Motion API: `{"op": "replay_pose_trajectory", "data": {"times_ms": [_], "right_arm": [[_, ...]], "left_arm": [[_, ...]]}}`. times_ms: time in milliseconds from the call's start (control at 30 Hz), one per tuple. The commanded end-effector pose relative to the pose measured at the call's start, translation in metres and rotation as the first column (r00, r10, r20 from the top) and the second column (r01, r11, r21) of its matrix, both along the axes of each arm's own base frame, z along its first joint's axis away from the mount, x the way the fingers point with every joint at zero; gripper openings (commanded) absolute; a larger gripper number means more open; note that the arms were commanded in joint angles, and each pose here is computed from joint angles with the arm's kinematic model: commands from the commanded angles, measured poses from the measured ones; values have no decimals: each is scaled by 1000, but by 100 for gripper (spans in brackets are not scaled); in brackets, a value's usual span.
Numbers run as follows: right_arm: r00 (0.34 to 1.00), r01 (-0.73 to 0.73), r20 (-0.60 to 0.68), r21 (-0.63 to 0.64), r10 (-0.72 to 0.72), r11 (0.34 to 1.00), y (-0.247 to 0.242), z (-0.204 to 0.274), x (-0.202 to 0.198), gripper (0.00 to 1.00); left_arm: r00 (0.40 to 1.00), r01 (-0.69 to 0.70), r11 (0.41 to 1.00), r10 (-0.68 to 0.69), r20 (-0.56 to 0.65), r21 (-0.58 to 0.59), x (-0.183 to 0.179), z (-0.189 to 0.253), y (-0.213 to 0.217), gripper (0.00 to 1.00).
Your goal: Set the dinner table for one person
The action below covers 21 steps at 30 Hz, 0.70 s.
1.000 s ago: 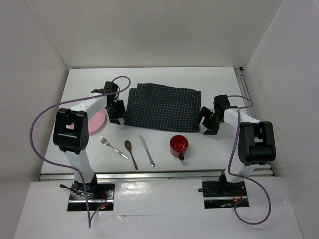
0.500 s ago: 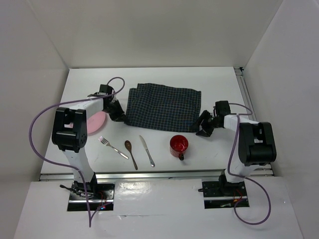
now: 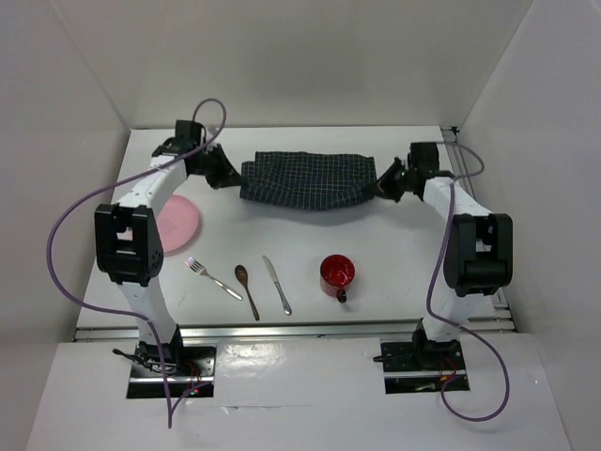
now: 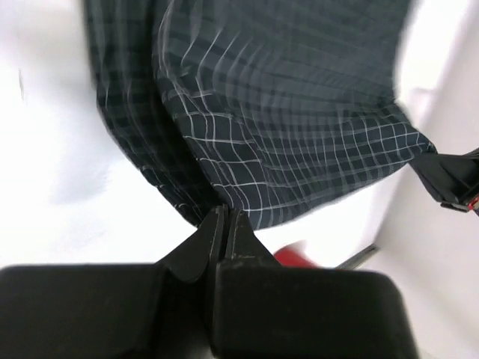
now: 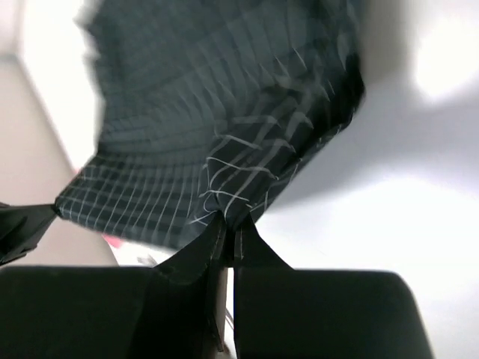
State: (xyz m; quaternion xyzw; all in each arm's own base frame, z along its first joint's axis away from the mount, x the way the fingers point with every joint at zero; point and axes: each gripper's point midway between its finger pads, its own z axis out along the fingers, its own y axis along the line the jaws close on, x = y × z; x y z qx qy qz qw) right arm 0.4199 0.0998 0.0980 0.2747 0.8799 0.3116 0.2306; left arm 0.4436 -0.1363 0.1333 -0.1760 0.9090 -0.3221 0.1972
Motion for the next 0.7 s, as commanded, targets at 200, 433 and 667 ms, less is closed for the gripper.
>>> {"op": "replay_pose_trajectory", "data": {"times_ms": [200,433,667], "right_arm": [[963,32,269,-70,-12,997,-14,110,20,0],[994,3,106,-43,2,999,-7,21,-63,0],[1000,-17,12,-93,18,996,-13,-21,-92,0]], "left_arm": [[927,-24,998,42,374,-51,1,168,28,0],[943,-106,991,126,307,-83,-83,68,36,0],[999,13,997,-16,47,71,-86,1,-3,2]]}}
